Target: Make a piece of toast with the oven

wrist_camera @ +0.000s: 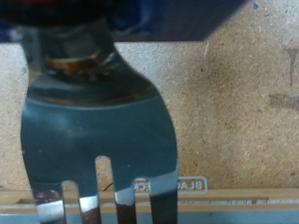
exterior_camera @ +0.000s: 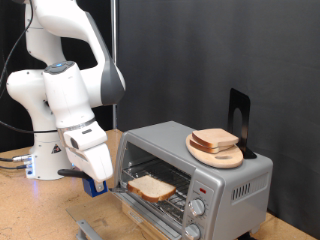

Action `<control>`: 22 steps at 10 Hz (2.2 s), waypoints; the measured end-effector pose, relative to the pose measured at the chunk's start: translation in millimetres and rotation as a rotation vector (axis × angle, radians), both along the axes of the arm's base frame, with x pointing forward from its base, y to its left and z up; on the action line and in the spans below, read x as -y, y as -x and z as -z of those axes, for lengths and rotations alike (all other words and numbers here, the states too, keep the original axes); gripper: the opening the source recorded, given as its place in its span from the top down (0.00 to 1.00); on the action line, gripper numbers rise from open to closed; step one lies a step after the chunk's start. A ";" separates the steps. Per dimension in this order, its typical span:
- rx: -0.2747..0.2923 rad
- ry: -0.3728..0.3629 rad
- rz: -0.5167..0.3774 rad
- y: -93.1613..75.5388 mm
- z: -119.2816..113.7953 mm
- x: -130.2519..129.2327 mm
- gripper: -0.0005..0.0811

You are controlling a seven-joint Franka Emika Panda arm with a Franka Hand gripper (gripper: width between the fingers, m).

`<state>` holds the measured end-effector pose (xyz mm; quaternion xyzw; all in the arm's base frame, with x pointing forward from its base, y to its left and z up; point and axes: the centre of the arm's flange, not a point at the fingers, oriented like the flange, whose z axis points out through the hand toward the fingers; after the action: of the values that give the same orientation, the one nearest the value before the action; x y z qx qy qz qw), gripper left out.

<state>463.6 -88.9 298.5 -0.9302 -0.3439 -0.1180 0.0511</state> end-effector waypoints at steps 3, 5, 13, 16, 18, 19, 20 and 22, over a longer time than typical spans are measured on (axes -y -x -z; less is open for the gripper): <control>0.019 -0.037 0.028 -6.7 -9.2 -4.9 0.61; 0.021 -0.042 0.027 -9.4 -11.1 -13.3 0.62; -0.028 -0.056 0.031 -5.2 -0.8 -56.9 0.62; -0.052 -0.060 0.015 5.7 8.0 -71.9 0.62; -0.061 -0.055 0.012 13.5 11.1 -71.1 0.62; -0.065 -0.050 0.003 17.7 12.4 -66.7 0.62; -0.069 -0.044 -0.009 21.7 13.1 -57.5 0.62; -0.091 -0.037 -0.017 28.7 12.2 -35.4 0.62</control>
<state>434.9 -53.5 286.4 -0.9305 -0.3469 -0.0816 0.0846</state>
